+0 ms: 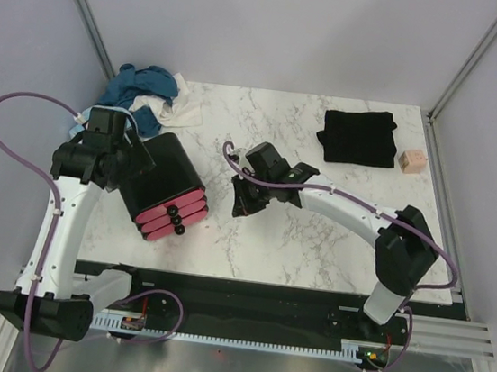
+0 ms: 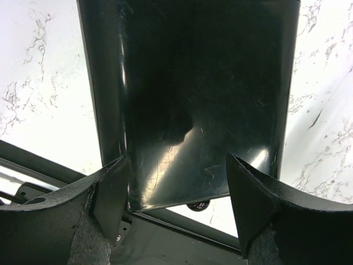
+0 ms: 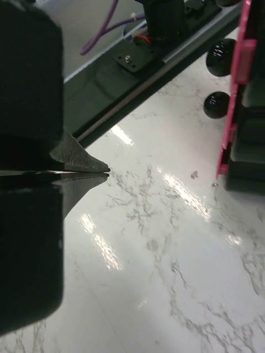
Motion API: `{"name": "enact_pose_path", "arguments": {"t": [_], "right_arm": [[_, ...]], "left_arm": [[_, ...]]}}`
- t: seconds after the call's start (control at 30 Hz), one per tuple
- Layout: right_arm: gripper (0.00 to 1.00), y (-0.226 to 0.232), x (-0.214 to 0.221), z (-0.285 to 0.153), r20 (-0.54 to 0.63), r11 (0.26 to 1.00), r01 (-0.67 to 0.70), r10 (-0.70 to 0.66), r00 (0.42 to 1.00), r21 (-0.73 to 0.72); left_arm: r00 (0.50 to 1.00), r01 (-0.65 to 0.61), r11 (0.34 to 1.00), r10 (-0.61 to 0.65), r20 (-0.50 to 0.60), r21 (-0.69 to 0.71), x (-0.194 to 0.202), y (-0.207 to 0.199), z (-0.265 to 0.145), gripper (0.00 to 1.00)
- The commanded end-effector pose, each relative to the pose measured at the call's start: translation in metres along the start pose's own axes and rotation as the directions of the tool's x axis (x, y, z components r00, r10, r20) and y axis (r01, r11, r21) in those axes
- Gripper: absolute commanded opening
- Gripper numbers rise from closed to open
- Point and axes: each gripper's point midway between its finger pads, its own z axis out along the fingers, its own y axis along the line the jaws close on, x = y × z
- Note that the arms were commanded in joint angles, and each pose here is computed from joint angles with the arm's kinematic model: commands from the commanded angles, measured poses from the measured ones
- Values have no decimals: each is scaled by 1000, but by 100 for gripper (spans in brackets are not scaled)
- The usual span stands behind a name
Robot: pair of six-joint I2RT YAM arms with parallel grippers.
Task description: Fold and stack the t-shirts
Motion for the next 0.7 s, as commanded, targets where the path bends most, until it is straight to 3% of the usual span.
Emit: {"name": "enact_pose_path", "arguments": {"t": [0.0,0.4,0.67], "right_arm": [[0,-15,-37,17,76,993,107,-111,991,58],[0,17,-90,63,98,985,156,-150,984,-66],[0,84,-102,81,103,964,165,-146,984,-207]], "left_arm": [[1000,-12,1000,12,15,-22,-6,1,3,77],[999,-27,997,26,-30,-65,8,10,16,77],[992,-63,990,49,-112,-124,23,15,47,77]]}}
